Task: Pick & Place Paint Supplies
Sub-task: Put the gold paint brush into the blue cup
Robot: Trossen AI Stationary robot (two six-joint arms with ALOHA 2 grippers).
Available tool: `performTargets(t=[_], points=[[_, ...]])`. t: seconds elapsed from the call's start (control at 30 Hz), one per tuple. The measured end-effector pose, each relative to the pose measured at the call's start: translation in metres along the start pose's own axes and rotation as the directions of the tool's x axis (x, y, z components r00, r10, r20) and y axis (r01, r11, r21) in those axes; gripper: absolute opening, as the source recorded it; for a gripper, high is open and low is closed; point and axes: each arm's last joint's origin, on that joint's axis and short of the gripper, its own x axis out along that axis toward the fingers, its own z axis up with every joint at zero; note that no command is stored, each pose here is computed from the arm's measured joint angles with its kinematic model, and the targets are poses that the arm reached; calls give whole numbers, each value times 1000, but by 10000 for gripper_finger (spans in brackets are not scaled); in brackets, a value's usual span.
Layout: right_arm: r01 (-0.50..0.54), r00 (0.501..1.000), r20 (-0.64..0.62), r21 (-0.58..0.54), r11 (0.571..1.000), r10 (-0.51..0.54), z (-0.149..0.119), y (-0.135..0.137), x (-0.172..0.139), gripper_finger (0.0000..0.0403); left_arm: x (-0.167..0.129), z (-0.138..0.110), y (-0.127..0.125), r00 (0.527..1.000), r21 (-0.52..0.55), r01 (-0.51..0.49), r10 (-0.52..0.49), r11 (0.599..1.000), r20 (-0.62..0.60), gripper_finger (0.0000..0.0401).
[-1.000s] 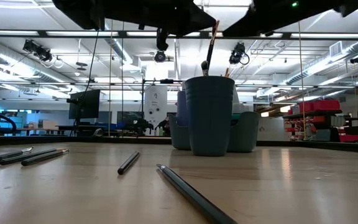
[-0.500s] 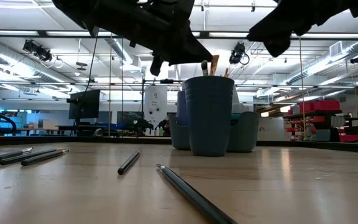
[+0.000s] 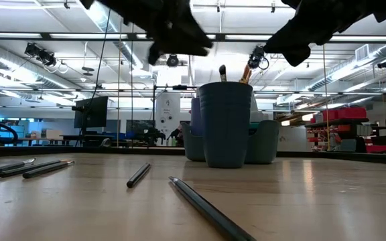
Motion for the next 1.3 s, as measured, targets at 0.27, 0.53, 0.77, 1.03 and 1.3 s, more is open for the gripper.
performTargets(t=[0.27, 0.53, 0.77, 1.03, 1.3], points=[[-1, 1000, 4, 0, 1000, 1, 0, 0, 0, 72, -45, -2, 17, 905, -198, -280, 189, 939, -382, 121], [-2, 1000, 11, 1, 1000, 2, 1, 0, 0, 72, -61, -47, 44, 612, -231, -702, 404, 674, -680, 117], [-3, 1000, 17, -10, 1000, 3, 2, 0, 0, 72, -52, -91, 56, 582, -326, -754, 349, 571, -734, 116], [-2, 1000, 14, -24, 1000, 2, 2, 0, 0, 72, -48, -123, 69, 587, -388, -765, 309, 514, -748, 116], [-2, 1000, 17, -24, 1000, 2, 2, 0, 0, 72, -48, -132, 73, 587, -394, -770, 315, 502, -746, 116]])
